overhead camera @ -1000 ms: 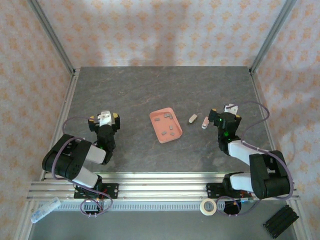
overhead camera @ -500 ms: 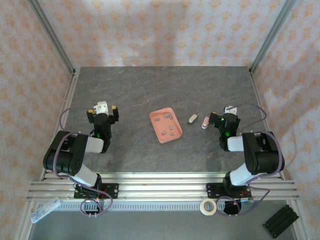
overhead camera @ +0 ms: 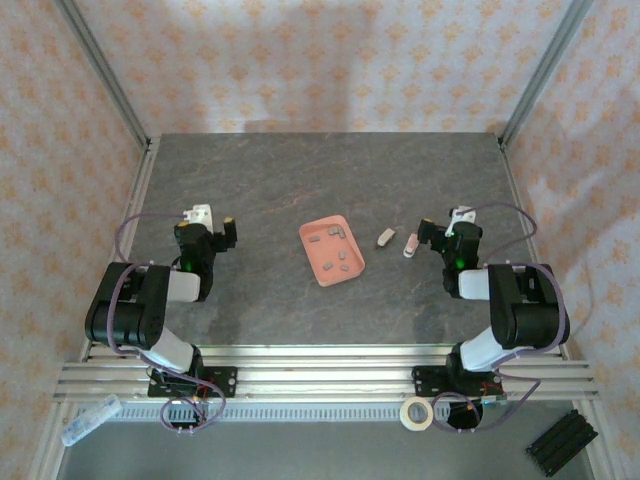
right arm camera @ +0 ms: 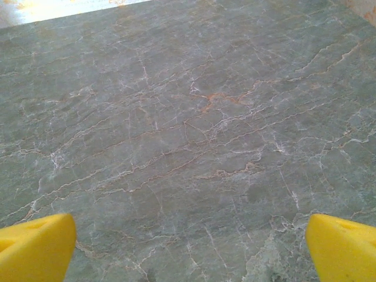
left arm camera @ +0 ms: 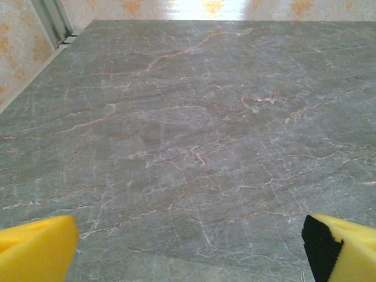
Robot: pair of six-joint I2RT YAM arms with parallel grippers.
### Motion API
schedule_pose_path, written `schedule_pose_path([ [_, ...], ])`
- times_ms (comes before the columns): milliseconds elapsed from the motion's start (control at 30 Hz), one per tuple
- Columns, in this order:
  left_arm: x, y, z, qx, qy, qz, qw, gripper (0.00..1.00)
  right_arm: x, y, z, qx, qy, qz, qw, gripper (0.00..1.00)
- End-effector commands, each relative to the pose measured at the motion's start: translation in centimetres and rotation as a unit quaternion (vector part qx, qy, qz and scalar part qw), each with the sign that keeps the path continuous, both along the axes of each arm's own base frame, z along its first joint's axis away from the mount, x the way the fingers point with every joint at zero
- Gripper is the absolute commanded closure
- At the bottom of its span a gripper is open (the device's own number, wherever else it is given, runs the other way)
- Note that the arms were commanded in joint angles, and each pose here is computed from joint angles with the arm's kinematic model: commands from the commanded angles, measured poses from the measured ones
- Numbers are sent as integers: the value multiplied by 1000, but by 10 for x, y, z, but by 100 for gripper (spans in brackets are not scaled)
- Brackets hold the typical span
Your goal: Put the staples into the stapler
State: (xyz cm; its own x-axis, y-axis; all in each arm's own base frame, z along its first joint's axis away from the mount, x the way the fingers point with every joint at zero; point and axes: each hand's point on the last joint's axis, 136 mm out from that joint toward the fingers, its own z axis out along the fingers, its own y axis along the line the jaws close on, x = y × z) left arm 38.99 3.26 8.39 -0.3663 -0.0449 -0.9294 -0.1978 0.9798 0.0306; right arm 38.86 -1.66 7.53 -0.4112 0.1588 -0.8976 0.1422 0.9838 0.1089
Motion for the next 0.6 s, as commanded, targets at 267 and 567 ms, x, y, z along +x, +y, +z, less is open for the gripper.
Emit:
schedule_pose_path([
  [267, 4, -2, 13, -13, -22, -3, 1000, 0, 7, -7, 12, -1, -14, -24, 1000, 1],
  [567, 3, -2, 12, -14, -21, -3, 1000, 0, 7, -8, 12, -2, -15, -24, 1000, 1],
])
